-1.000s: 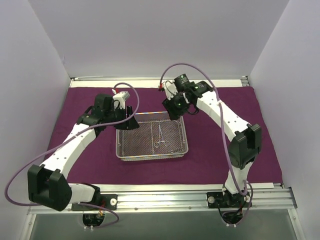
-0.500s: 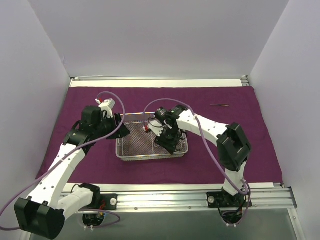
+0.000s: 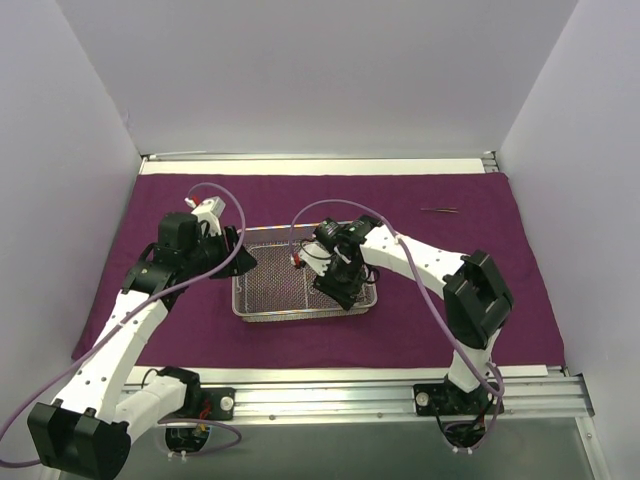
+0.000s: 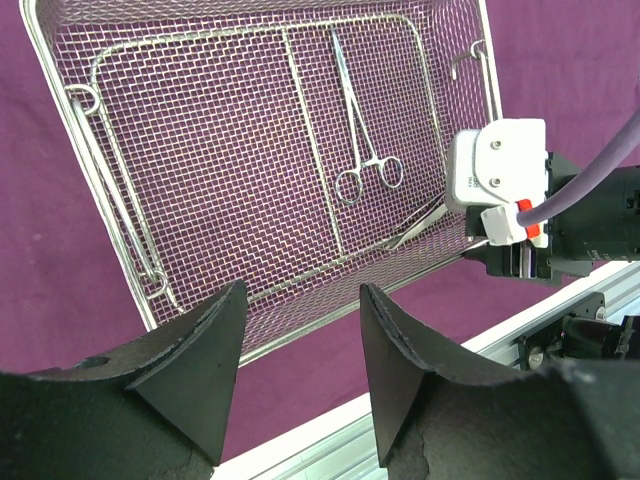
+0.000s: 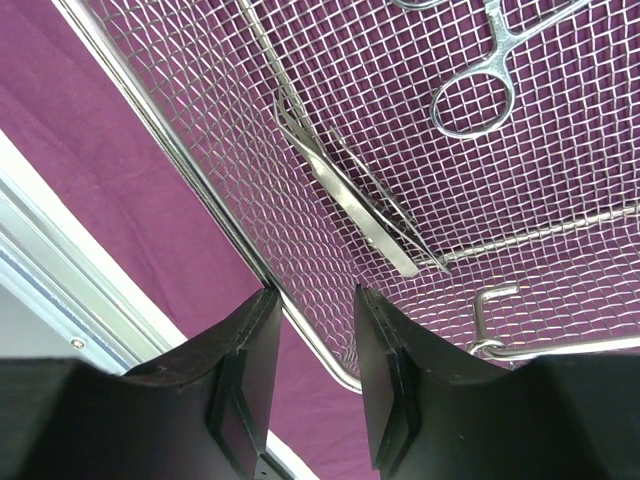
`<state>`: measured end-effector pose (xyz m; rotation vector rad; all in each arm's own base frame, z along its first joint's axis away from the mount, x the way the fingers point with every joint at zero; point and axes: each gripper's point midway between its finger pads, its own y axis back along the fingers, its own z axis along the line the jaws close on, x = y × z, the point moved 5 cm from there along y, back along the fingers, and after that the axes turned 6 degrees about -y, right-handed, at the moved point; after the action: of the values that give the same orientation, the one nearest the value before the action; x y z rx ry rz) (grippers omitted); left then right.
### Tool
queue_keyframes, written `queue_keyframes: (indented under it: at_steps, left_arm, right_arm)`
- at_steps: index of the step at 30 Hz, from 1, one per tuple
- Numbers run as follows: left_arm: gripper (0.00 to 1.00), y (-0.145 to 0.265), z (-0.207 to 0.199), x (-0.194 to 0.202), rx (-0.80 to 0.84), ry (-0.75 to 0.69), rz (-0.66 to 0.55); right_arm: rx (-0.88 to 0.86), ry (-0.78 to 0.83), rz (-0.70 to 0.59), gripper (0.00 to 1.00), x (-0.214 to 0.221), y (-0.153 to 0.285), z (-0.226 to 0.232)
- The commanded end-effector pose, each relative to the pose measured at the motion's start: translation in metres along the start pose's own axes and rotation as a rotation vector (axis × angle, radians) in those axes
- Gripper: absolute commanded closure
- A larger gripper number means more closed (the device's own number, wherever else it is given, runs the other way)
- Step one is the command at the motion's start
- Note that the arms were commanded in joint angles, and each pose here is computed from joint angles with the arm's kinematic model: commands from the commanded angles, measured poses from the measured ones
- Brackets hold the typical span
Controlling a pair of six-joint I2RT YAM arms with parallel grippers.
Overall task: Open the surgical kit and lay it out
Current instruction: Pick up the medical item from the container.
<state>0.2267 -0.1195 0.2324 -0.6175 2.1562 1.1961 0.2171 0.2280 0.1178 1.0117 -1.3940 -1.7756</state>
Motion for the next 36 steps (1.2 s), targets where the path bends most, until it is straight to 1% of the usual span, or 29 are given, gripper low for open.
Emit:
queue_keyframes:
  at_steps: [1,4,6,7,11,14,15,18,21,26,36]
  left_arm:
    - [0.42,0.005,-0.005,-0.01,0.016,-0.02,-0.024]
    - [0.42,0.004,-0.005,-0.011,0.025,-0.023,-0.024]
    - [0.42,0.003,-0.006,-0.01,0.033,-0.02,-0.022]
    - [0.42,0.002,-0.006,-0.009,0.033,-0.02,-0.022]
    - [0.42,0.001,-0.003,-0.006,0.027,-0.017,-0.014]
    - [0.42,-0.001,-0.002,-0.004,0.03,-0.015,-0.006]
    - [0.42,-0.001,-0.003,-0.004,0.031,-0.016,-0.007]
    - [0.42,0.0,-0.003,-0.005,0.033,-0.022,-0.008]
    - [0.42,0.0,-0.003,-0.005,0.031,-0.026,-0.005]
    - [0.42,0.002,-0.001,-0.003,0.022,-0.028,0.001]
    - [0.42,-0.001,0.002,-0.004,0.021,-0.018,0.0]
  right_arm:
    - [0.05,0.018,0.009,0.66,0.0,-0.008,-0.012]
    - [0.022,0.009,-0.086,0.66,-0.016,0.012,-0.004]
    - [-0.013,-0.005,-0.11,0.67,-0.019,0.023,0.004]
    - [-0.005,0.001,-0.143,0.67,-0.024,0.034,0.008]
    - [0.058,-0.012,-0.188,0.67,-0.027,0.057,0.01]
    - [0.119,0.003,-0.139,0.66,-0.019,0.052,0.0]
    - [0.12,0.005,-0.088,0.66,-0.014,0.043,-0.003]
    - [0.12,0.024,0.004,0.66,-0.005,0.023,-0.009]
    - [0.102,0.032,0.071,0.65,0.002,0.007,-0.012]
    - [0.075,0.052,0.1,0.65,0.009,-0.004,-0.013]
    - [0.095,0.057,0.124,0.64,0.016,-0.036,-0.023]
